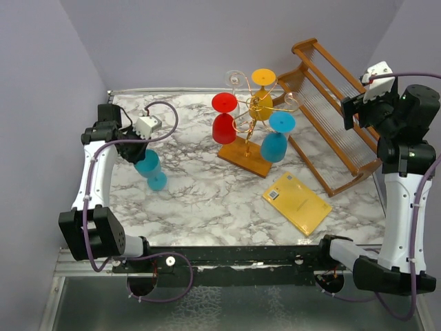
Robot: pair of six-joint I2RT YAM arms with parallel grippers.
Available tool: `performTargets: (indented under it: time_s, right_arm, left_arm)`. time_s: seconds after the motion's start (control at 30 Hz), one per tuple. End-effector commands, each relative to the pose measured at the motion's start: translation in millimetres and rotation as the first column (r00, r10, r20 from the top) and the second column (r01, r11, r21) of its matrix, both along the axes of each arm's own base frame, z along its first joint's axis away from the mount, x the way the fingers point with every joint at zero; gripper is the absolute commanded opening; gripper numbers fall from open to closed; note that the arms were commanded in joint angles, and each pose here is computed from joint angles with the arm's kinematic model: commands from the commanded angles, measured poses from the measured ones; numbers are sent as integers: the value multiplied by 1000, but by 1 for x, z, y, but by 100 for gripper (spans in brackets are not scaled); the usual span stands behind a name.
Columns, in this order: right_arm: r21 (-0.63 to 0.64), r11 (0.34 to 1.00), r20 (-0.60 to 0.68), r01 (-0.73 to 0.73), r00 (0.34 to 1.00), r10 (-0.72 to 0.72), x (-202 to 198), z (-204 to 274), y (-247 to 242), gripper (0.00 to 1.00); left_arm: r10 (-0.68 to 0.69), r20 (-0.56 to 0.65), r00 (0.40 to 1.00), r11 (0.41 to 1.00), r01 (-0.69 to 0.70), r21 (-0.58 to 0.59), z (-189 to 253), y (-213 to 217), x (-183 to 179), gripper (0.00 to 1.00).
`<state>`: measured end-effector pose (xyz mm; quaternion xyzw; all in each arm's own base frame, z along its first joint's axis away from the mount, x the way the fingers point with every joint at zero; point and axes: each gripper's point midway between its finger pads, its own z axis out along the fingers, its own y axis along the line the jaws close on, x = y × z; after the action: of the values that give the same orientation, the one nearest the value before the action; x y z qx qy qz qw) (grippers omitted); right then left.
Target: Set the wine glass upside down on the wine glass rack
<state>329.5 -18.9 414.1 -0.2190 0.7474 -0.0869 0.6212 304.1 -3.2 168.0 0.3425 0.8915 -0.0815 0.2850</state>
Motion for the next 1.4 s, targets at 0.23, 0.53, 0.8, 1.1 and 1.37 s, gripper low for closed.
performTargets:
  time_s: [0.23, 0.53, 0.8, 1.1, 1.37]
  right_arm:
    - [74, 994, -8, -79, 997, 80, 9, 5, 8, 81]
    - [157, 974, 15, -161, 987, 161, 17, 33, 25, 80]
    - [248, 930, 71, -273, 962, 264, 29, 72, 49, 80]
    - [276, 886, 121, -373, 928, 353, 57, 102, 99, 79]
    - [342, 766, 181, -544, 838, 515, 67, 115, 145, 78]
  left_arm:
    - [28, 230, 973, 999, -17, -48, 102, -12, 28, 0]
    - [11, 615, 788, 996, 49, -80, 253, -25, 56, 0]
    - [-99, 850, 518, 972, 232, -28, 360, -57, 75, 0]
    - [-131, 956, 262, 948, 315, 44, 436, -102, 80, 0]
    - [-148, 976, 159, 914, 399, 74, 451, -136, 93, 0]
